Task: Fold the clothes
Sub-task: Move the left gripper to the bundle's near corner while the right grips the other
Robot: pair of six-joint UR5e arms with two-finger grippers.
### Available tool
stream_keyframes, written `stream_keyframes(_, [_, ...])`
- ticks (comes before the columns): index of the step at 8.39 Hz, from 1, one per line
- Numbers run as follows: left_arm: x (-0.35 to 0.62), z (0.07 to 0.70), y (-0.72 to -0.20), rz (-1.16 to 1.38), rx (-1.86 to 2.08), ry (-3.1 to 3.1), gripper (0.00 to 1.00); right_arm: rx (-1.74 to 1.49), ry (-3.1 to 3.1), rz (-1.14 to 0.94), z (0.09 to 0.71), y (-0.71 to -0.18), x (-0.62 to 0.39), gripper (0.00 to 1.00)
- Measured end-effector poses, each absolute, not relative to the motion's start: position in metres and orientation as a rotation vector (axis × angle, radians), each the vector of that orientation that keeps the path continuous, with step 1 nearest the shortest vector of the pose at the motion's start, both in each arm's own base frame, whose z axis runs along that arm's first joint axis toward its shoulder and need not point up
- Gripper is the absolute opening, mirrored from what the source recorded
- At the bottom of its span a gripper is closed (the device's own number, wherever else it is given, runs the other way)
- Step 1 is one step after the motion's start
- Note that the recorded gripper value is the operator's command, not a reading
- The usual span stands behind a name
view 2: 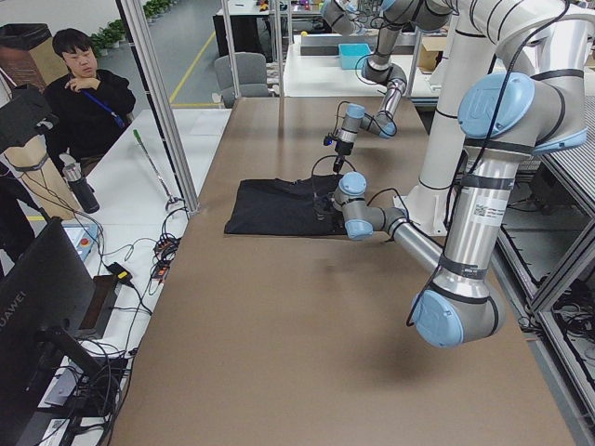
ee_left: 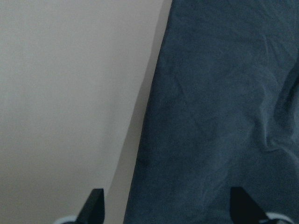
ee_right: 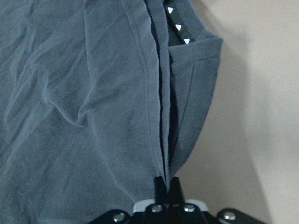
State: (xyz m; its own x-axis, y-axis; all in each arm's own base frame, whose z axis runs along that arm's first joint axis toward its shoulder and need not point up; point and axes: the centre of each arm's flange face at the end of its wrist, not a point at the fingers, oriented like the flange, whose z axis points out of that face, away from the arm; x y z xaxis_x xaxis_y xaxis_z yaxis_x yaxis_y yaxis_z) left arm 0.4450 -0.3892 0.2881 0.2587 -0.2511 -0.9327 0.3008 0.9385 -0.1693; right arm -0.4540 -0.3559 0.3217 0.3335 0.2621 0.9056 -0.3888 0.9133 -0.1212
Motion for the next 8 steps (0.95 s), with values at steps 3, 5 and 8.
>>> stream_keyframes(3, [0.495, 0.307, -0.322, -0.488, -0.01, 1.244, 0.94, 0.134, -1.152, 0.433, 0.323, -0.357, -0.453, 0.0])
stream_keyframes(5, [0.515, 0.31, -0.293, -0.544, -0.036, 1.242, 0.93, 0.138, -1.152, 0.436, 0.323, -0.357, -0.453, 0.0])
stream_keyframes(8, [0.528, 0.311, -0.275, -0.6, -0.041, 1.243, 0.88, 0.147, -1.15, 0.442, 0.323, -0.358, -0.452, 0.0])
